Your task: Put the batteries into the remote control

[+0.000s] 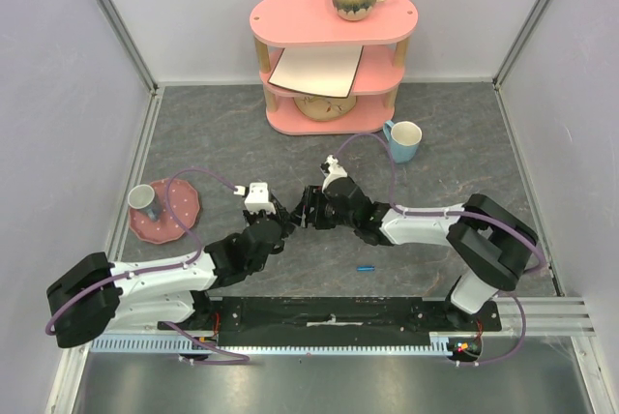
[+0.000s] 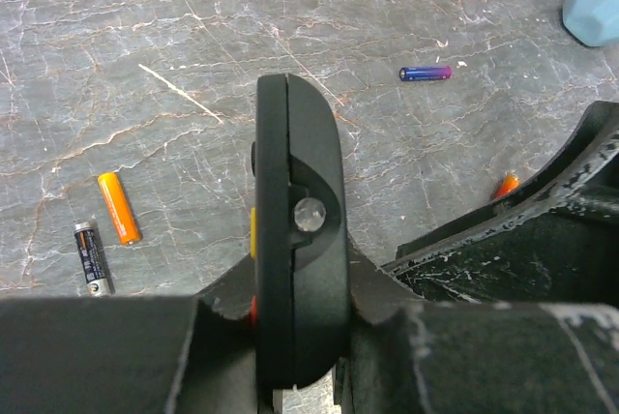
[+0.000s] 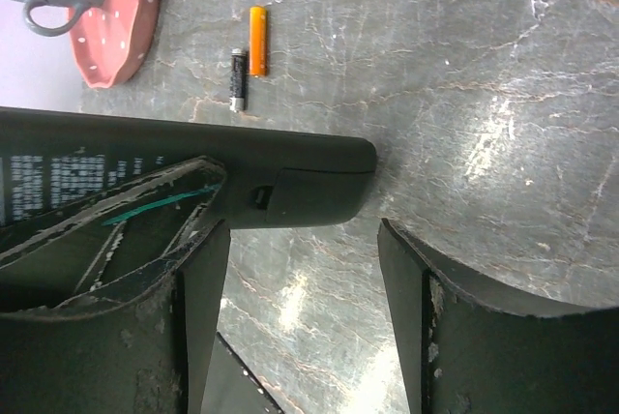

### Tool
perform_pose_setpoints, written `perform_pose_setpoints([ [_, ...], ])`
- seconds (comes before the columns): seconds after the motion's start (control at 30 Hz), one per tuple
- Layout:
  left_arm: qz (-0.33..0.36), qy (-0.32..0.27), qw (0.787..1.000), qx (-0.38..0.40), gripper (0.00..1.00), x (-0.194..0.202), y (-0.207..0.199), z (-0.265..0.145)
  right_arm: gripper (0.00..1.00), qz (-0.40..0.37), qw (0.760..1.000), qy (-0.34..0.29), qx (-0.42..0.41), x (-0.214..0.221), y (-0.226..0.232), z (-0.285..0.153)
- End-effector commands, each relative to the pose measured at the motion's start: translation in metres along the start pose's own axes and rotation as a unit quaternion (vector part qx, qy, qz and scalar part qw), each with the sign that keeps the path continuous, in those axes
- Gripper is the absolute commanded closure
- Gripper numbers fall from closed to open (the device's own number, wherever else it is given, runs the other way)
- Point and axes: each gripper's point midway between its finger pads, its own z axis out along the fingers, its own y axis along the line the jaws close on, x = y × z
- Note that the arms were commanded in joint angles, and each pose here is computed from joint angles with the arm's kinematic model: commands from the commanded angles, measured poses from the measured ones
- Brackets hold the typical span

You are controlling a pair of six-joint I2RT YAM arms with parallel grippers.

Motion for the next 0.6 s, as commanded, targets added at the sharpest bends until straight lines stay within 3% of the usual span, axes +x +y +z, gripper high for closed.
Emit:
perform_pose_setpoints([
  [0.0, 0.019, -0.012, 1.000, -0.021, 0.98, -0.002, 0.009, 0.001, 0.30, 0.017, 1.000, -0.009, 0.007, -0.006, 0.003, 0.007],
  [0.57, 0.019, 0.013, 0.999, -0.036, 0.98, 0.009, 0.014, 0.000, 0.31, 0.085, 0.995, -0.049, -0.009, -0.021, 0.001, 0.006],
])
